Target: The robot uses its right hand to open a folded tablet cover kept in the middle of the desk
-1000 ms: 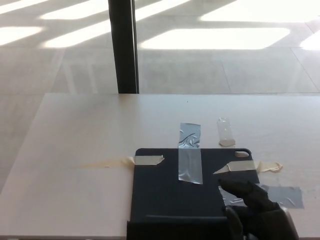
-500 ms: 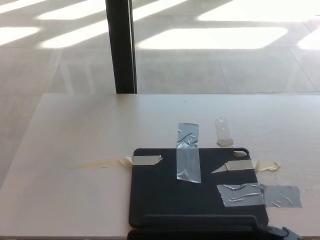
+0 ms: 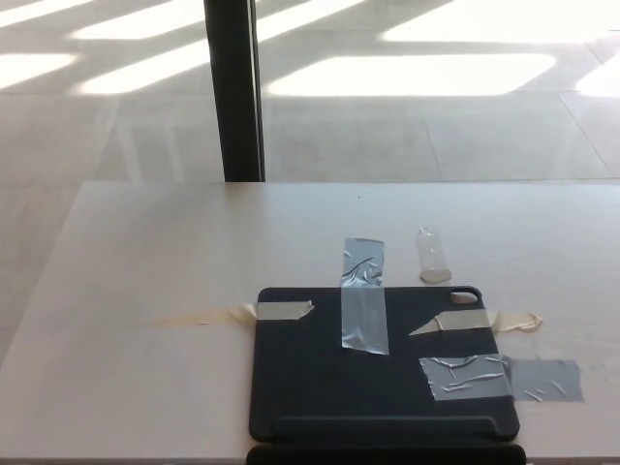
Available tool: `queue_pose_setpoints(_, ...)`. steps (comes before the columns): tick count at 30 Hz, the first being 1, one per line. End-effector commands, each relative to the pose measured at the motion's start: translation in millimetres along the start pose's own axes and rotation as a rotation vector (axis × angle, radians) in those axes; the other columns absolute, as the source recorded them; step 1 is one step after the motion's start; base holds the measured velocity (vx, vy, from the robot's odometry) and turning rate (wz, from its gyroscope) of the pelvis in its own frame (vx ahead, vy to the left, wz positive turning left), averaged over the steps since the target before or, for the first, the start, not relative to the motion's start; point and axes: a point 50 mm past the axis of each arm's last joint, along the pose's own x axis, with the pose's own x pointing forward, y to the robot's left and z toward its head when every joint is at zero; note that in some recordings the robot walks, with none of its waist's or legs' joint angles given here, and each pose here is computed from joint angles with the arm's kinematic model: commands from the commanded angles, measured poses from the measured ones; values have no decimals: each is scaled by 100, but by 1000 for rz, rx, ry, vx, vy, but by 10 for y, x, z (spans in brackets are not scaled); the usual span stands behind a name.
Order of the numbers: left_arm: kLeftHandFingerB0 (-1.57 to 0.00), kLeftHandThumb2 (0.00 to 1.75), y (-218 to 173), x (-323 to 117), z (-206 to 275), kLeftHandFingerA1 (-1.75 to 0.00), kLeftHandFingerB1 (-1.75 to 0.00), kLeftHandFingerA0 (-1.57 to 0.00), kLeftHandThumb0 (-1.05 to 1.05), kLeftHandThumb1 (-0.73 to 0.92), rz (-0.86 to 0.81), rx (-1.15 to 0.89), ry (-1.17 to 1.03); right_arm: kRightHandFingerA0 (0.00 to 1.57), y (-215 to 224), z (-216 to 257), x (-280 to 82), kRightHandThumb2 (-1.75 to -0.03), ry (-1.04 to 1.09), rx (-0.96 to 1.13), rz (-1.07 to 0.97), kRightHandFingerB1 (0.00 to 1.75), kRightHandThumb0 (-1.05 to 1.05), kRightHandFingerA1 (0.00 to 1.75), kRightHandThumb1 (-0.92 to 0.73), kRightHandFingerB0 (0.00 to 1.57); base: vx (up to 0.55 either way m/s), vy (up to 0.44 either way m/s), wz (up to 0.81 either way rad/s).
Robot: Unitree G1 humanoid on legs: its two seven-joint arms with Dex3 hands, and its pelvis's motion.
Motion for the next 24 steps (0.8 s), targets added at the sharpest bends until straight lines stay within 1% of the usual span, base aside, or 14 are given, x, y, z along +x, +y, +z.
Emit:
queue_pose_setpoints(1,-45,72,239,-32,163,-76,-62,-73,-91,92,51,-21,-13,80,-861,763,-167,-75,-159,271,-115,37,-91,46,-92,47,0,0,0)
queue_pose_setpoints(3,-46,72,239,-32,158,-75,-61,-71,-92,92,50,-14,-10,80,-1099,909,-135,-71,-226,329,-225,38,-88,46,-92,50,0,0,0)
queue_pose_setpoints(4,-46,72,232,-31,148,-75,-62,-70,-92,92,48,-18,-9,74,-1403,1029,-140,-87,-291,368,-339,44,-90,53,-79,50,0,0,0)
queue_pose_setpoints(5,-46,71,233,-32,137,-76,-62,-71,-93,92,49,-21,-8,69,-1622,1081,-190,-75,-329,376,-419,35,-86,45,-92,43,0,0,0)
queue_pose_setpoints(9,-47,70,251,-37,112,-78,-63,-77,-94,92,56,-16,-3,64,-2108,1061,-362,-74,-356,326,-631,35,-82,45,-92,37,0,0,0)
queue_pose_setpoints(11,-46,71,266,-41,102,-79,-63,-75,-94,92,52,-22,2,70,-2360,911,-447,-70,-350,239,-848,37,-78,50,-92,39,0,0,0)
queue_pose_setpoints(13,-46,71,278,-44,92,-78,-63,-74,-94,92,55,-29,4,69,-2466,801,-463,-69,-326,211,-910,38,-76,50,-92,40,0,0,0)
queue_pose_setpoints(15,-47,72,286,-48,73,-76,-63,-74,-92,92,59,-6,6,83,-2632,490,-550,-67,-249,171,-1087,40,-80,55,-90,43,0,0,0)
queue_pose_setpoints(18,-47,71,299,-52,35,-76,-62,-74,-92,92,67,-15,13,77,-2762,70,-634,-71,-128,145,-1178,38,-85,61,-92,36,0,0,0)
queue_pose_setpoints(19,-46,70,305,-54,25,-77,-63,-74,-93,92,65,-12,15,69,-2776,-14,-651,-111,-93,166,-1195,50,-84,66,-76,31,0,0,0)
queue_pose_setpoints(20,-46,71,314,-58,16,-78,-63,-76,-93,92,60,-8,13,82,-2780,-217,-650,-85,-47,171,-1260,46,-87,74,-81,40,0,0,0)
queue_pose_setpoints(22,-46,71,317,-60,0,-78,-63,-76,-93,92,59,-6,15,82,-2788,-295,-660,-85,-34,166,-1288,46,-87,74,-81,40,0,0,0)
queue_pose_setpoints(23,-45,71,319,-60,0,-79,-63,-76,-92,92,64,-9,20,89,-2763,-422,-650,-120,30,151,-1340,98,-71,84,-77,79,0,0,0)
queue_pose_setpoints(24,-44,72,321,-61,-1,-78,-62,-75,-92,92,64,5,21,84,-2746,-531,-644,-74,80,151,-1352,71,-82,74,-92,56,0,0,0)
